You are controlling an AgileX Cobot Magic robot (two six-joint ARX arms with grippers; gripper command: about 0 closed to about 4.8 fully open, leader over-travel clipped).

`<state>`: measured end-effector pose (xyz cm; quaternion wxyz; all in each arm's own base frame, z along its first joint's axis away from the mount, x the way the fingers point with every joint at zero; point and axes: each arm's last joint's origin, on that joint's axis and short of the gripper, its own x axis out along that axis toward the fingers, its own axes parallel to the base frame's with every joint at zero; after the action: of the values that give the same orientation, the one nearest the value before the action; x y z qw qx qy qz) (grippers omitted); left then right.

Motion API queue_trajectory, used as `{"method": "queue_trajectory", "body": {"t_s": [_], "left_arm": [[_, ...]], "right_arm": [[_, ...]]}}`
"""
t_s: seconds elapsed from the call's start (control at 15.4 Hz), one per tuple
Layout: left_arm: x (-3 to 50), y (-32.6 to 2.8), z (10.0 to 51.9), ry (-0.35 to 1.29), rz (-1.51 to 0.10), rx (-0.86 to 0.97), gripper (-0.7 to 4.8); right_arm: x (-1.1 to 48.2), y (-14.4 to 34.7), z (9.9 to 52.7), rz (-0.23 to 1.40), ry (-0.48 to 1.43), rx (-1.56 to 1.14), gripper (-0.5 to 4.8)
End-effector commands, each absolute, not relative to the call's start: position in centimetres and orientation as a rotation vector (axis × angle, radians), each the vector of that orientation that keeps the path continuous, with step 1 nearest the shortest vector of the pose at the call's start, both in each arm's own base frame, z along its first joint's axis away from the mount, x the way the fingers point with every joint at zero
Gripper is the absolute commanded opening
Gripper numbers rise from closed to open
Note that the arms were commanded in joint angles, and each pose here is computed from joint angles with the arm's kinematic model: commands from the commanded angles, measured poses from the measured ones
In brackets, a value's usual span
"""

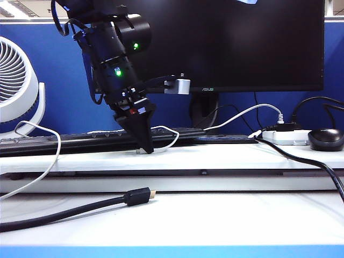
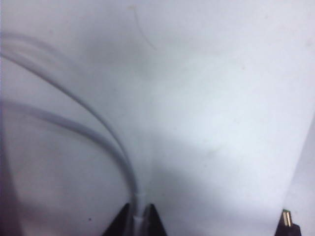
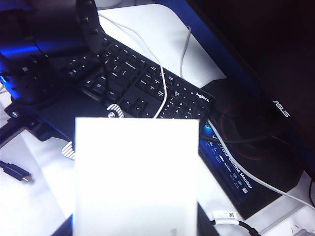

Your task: Pick up the Type-C charging cable and the charging base, insert one end of the Type-C charger into the corresponding slot on the base, and finally place the plugged-in charger back on the table.

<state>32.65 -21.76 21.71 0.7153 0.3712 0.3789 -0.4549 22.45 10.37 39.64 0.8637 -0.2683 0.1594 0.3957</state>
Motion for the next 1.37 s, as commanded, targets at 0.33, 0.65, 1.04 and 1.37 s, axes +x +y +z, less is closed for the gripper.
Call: {"method": "queue_trajectory", "body": {"t_s": [0.33,0.65,1.04,1.37], "left_arm": [[32.4,-21.5,21.3,0.891,-1.011,0.829,-0.07],[30.6,-21.2,28.4,0.662,-1.119,0.441,-0.07],[29.5,-21.0,36.5,0.298,-1.162,0.032,-0.07],[29.5,-21.2,41.5,0.113,-1.208,-0.242,-0.07]], "right_arm": [[22.3,10.3,40.2,0.827,0.299,-0.561,-0.05],[21.3,9.9,40.9,0.808,0.272,-0.564,-0.05],[19.1,8.9,42.5,0.768,0.200,-0.565,-0.05],[18.2,8.5,43.1,0.759,0.180,-0.509,-0.05]]}}
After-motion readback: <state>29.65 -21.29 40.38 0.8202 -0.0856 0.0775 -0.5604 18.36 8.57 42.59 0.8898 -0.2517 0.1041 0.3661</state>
